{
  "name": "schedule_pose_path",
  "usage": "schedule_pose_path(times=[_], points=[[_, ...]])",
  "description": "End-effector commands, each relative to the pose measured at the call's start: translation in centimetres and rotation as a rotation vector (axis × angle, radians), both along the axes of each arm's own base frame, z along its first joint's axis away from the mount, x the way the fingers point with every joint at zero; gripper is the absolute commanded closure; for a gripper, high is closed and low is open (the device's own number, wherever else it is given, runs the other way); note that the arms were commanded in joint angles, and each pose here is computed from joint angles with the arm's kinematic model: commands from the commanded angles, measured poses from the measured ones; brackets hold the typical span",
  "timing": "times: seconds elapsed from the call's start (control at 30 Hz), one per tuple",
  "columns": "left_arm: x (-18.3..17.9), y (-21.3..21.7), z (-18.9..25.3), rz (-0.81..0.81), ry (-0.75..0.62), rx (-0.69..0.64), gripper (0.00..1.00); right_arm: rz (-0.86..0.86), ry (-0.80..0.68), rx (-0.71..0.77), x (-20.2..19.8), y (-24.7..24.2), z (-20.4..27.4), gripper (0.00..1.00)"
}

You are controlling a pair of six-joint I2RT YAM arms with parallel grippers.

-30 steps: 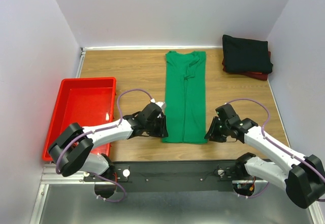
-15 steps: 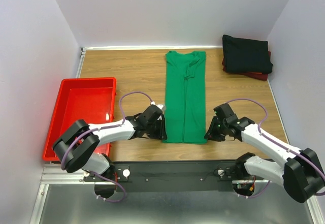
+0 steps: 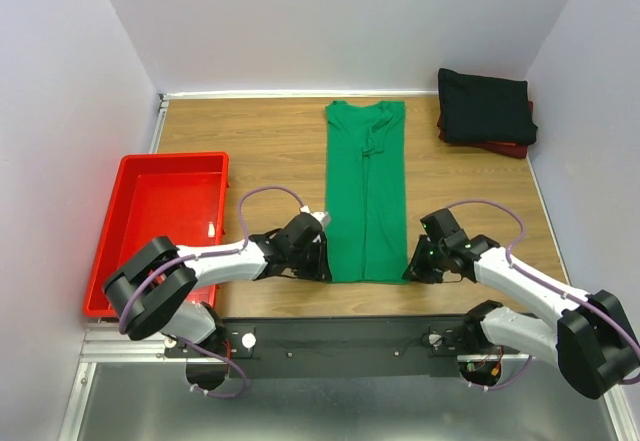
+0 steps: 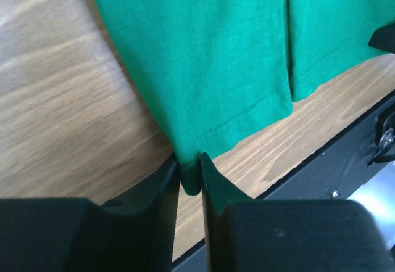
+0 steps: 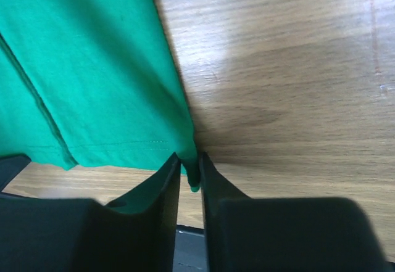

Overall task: Fold and stack the t-shirts
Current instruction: Fold the tshirt

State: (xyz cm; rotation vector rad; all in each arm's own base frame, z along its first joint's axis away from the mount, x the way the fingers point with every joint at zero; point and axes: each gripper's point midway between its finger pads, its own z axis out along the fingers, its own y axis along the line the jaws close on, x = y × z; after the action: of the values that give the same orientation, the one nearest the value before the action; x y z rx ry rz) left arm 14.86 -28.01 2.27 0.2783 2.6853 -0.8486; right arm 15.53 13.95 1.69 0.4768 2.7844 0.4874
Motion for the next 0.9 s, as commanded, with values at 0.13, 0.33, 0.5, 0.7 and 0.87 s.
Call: schedule_pose_path(times=[0.13,0.33,0.5,0.7,0.87], points=[[-2.0,0.6,-0.8,-0.017,0.051,0.026,0.97,0.022,-0.001,0.030,-0.4,0.6,0.1,0.89],[-3.5,0.6,-0.8,-0.026,0.067,0.029,1.00,0.072,-0.009,0.028,-1.6,1.6,0.3,1.00],[-3.5,0.6,0.4,-0.019,0.039,0.034,1.00,0.099,-0.077,-0.013,-1.2,2.2,2.3,0.99],[0.6,-0.2,2.3,0.002,-0.070,0.057,1.00,0.091,-0.208,-0.162,3.2,1.4,5.3,0.99],[6.1,-1.7,4.6,0.039,-0.148,0.050,1.00,0.078,-0.301,-0.297,9.1,2.5,8.0,0.99]])
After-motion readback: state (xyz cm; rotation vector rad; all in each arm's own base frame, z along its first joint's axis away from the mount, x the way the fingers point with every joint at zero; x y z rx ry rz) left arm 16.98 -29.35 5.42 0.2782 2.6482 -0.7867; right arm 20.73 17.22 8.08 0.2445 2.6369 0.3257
